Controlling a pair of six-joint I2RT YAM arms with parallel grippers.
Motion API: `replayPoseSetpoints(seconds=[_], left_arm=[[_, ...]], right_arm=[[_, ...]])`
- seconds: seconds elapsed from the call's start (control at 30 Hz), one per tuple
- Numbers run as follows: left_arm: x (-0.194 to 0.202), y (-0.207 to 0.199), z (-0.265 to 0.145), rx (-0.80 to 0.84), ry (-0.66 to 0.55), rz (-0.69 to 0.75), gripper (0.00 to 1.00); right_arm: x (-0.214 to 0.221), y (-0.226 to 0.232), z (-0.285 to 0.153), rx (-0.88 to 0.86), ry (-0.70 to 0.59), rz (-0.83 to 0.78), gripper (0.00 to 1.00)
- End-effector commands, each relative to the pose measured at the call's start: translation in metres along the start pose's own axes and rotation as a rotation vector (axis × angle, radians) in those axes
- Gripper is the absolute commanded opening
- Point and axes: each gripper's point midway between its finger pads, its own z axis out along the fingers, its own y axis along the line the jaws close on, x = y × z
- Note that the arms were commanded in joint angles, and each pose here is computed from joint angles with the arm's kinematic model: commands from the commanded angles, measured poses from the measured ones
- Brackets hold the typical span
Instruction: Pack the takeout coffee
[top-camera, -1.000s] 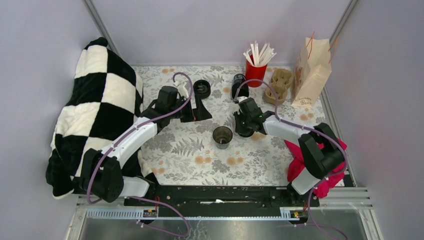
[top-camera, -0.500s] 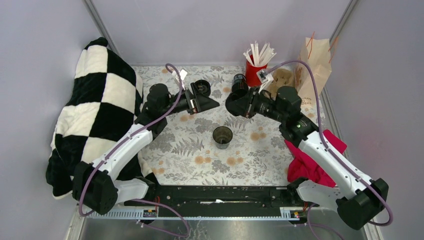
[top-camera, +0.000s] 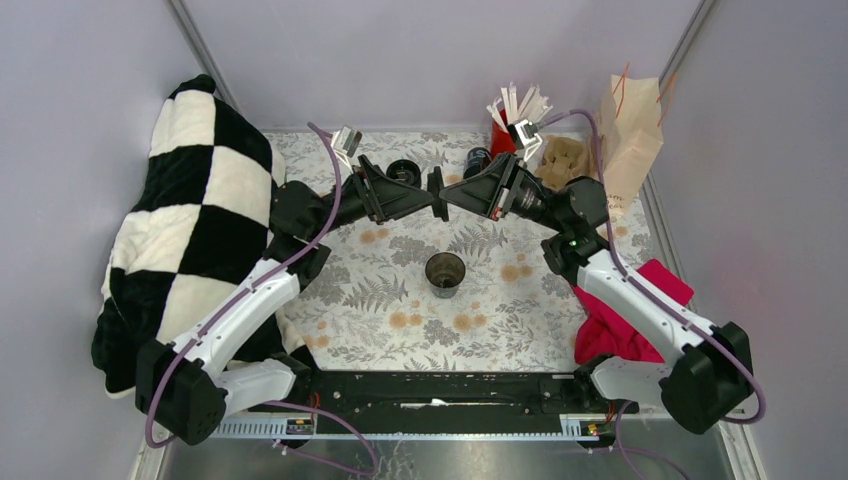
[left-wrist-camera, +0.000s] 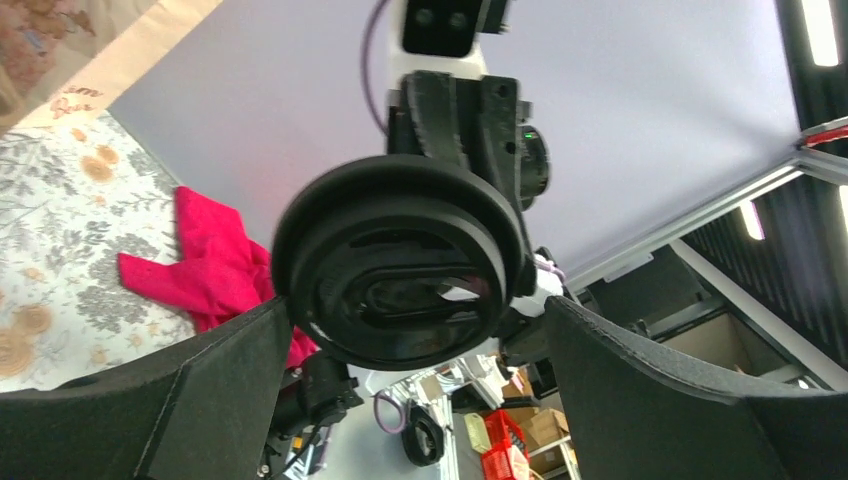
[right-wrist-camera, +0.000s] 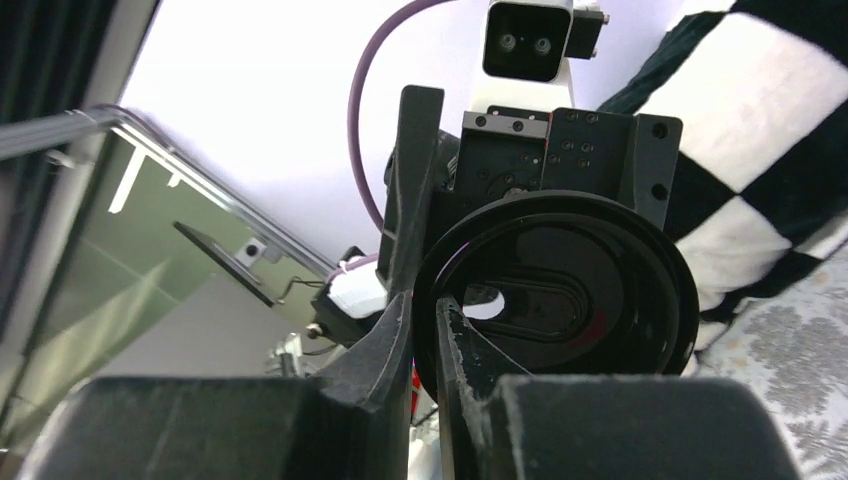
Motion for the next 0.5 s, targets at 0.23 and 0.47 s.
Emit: replayPoseSetpoints(seconds=[0.23,0.47], left_arm=[[0.006,-0.022,-0.003,0.075,0.020,-0.009,0.93],[0.003,-0.023,-0.001,0.064,0.018,0.000,0.87]], right_arm=[[-0.005,0.023,-0.001,-0.113,-0.031,-0.007,0.10],[-0.003,0.017,-0.002,-0.075,-0.020,-0.024,0.10]])
